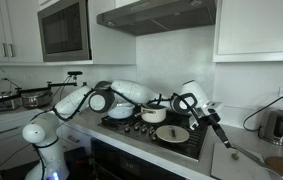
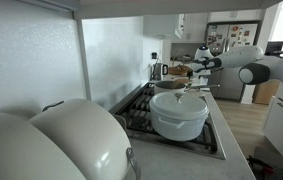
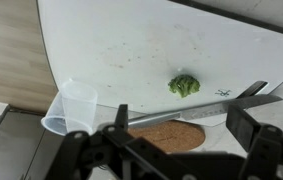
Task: Put the object on the chopping board in the cream white pot
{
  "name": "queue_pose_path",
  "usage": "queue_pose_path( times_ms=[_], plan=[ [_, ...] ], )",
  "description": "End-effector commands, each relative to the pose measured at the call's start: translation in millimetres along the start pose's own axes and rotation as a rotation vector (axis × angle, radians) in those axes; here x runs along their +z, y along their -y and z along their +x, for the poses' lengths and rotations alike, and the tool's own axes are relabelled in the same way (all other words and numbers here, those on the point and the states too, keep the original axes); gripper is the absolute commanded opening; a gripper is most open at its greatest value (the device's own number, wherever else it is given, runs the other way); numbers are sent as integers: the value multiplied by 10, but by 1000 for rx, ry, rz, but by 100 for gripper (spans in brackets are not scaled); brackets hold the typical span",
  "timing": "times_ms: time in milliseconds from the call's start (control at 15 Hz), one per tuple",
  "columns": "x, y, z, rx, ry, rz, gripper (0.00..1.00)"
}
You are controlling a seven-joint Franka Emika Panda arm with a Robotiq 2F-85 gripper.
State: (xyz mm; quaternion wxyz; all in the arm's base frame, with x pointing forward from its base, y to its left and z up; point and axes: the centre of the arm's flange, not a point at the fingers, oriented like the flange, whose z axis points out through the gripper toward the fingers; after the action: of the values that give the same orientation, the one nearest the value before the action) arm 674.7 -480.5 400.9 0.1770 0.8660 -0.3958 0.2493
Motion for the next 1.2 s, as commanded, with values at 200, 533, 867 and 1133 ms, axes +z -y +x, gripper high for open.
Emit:
queue_pose_path(
  times_ms=[200,533,867,1133],
  plan=[
    [363,197,329,0,-38,24,100],
    [575,276,273,-13,-77,10,100],
    [765,267,222,-23,-142,-17,100],
    [890,210,194,-33,-190,-49,100]
  ],
)
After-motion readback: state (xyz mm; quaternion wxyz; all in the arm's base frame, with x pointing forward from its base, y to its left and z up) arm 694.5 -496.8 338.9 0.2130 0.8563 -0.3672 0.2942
